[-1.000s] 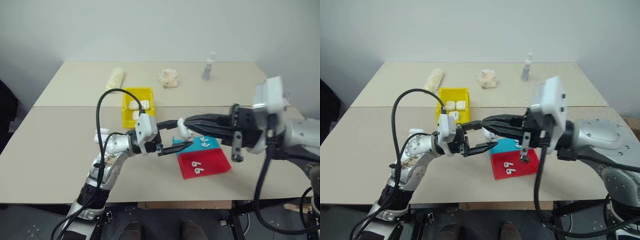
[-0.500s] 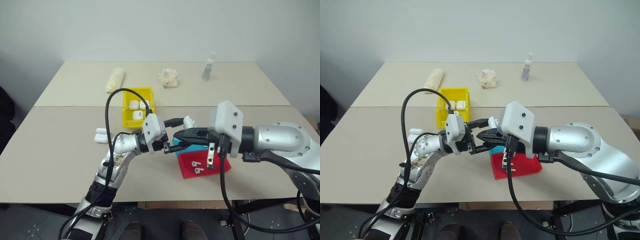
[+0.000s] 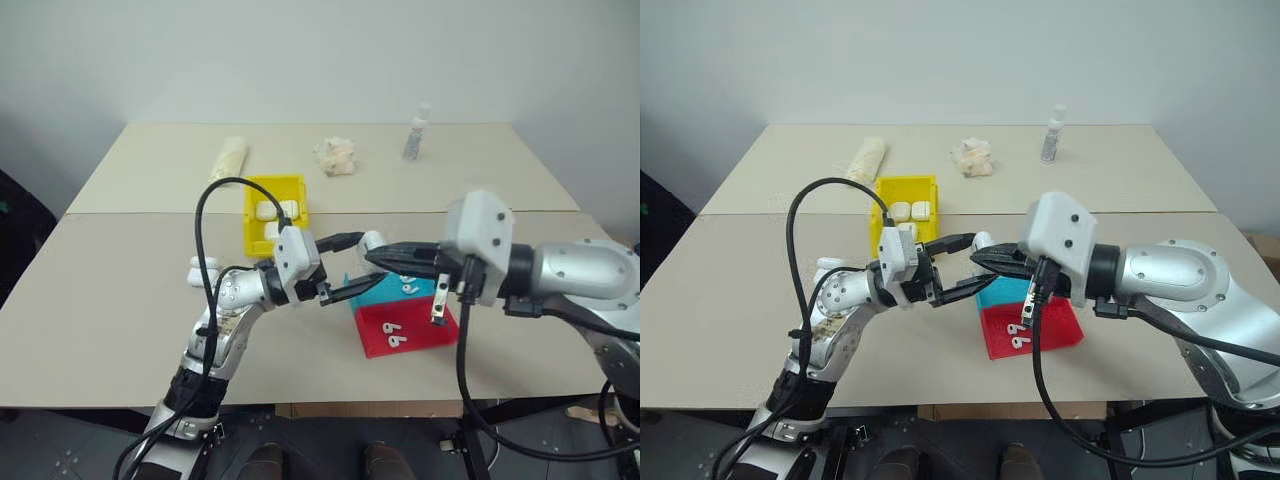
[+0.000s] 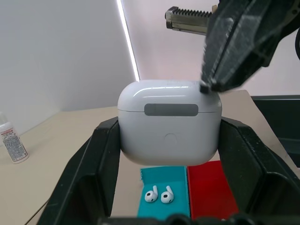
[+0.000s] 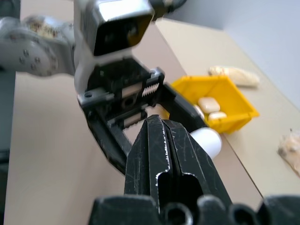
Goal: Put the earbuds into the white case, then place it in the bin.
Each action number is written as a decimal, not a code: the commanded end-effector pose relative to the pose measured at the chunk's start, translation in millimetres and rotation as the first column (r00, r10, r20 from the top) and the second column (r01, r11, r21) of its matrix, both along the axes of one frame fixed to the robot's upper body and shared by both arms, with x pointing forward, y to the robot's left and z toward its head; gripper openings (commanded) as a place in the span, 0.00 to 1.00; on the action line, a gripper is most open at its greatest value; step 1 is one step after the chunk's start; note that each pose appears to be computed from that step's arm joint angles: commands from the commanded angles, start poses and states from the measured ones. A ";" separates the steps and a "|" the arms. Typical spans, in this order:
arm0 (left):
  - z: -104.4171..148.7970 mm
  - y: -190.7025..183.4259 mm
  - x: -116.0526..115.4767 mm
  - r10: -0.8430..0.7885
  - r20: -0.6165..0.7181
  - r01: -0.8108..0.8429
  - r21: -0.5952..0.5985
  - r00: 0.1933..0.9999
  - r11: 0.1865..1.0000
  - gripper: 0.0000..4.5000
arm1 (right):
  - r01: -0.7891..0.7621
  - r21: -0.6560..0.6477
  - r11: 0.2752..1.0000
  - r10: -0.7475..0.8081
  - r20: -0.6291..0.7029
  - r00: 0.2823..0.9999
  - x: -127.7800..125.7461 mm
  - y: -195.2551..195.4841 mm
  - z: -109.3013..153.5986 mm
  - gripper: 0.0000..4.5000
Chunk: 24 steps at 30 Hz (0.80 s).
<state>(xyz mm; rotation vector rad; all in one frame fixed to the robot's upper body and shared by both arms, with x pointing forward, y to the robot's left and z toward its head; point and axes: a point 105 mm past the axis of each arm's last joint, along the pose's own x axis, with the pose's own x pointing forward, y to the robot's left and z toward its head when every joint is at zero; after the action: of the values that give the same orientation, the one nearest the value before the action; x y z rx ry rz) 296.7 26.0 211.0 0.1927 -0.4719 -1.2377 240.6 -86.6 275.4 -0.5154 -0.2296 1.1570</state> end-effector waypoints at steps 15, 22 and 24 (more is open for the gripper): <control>68.6 88.4 74.6 0.721 0.012 -0.708 -0.178 0.693 0.683 0.62 | 0.123 0.118 0.985 -0.116 -0.064 0.991 21.1 -34.9 0.4 0.01; 45.9 94.6 108.6 0.796 -0.071 -0.799 -0.054 0.601 0.598 0.62 | 0.207 0.105 0.973 -0.197 -0.097 0.975 21.3 -45.3 -11.0 0.01; 38.8 88.4 116.3 0.802 -0.039 -0.803 -0.026 0.595 0.595 0.62 | 0.235 0.087 0.968 -0.226 -0.101 0.969 21.7 -47.1 -15.3 0.01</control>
<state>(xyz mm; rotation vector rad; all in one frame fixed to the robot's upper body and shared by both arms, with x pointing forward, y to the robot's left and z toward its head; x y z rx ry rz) 413.0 124.6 231.7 0.2743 -0.2444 -0.3070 266.9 -131.8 249.9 -0.3435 -0.1042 0.9661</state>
